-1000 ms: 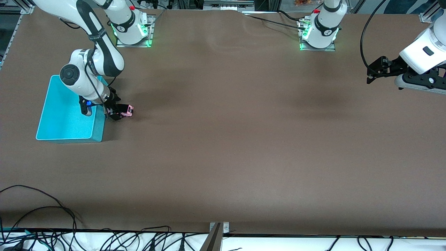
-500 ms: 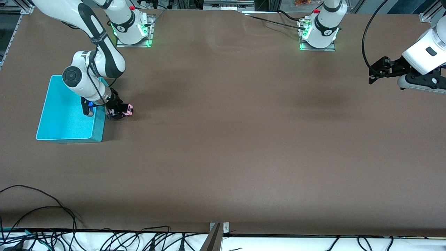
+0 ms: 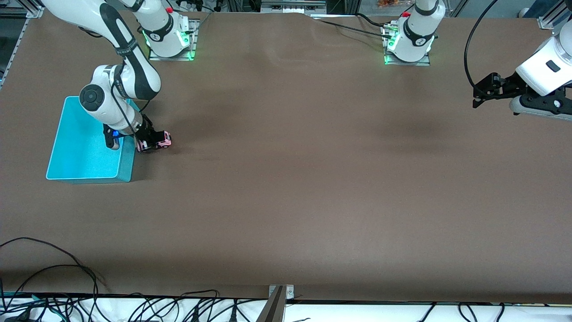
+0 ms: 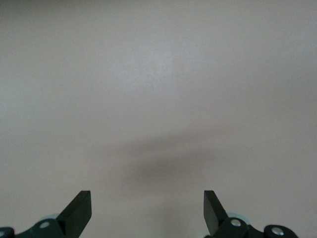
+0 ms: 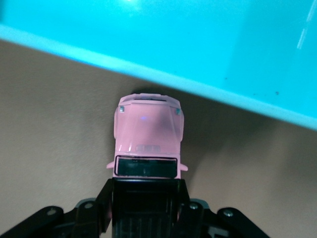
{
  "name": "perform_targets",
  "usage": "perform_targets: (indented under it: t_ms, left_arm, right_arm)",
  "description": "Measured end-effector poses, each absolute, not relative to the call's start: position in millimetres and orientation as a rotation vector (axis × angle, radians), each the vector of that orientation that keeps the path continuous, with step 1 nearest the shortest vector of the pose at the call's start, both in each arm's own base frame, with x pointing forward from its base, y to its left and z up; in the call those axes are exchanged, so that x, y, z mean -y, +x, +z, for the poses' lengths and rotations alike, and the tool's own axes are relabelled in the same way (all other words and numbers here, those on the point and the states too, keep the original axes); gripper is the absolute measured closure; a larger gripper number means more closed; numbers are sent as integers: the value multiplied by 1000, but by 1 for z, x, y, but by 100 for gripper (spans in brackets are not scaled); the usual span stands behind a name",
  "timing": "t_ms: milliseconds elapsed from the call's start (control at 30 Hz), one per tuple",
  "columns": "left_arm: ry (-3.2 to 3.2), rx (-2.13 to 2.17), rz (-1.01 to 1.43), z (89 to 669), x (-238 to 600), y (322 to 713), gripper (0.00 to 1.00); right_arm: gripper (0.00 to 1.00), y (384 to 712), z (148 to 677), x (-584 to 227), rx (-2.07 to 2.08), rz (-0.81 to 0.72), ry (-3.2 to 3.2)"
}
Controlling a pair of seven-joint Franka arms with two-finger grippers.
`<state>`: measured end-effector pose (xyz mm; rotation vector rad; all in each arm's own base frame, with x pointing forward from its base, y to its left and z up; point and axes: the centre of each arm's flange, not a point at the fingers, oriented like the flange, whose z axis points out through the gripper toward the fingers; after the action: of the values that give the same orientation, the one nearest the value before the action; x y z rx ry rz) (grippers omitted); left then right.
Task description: Wind and store pink jeep toy
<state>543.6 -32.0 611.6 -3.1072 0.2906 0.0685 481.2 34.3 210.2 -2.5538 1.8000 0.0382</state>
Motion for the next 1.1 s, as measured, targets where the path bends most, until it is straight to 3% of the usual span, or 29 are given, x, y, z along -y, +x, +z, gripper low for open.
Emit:
perform_targets:
  t_ms: [533, 1100]
  left_arm:
    - [-3107, -290, 69, 612, 32, 544, 0]
    - [-3108, -279, 69, 611, 28, 544, 0]
  right_arm:
    - [48, 496, 269, -54, -1676, -69, -2558]
    - [48, 494, 302, -54, -1276, -11, -2814]
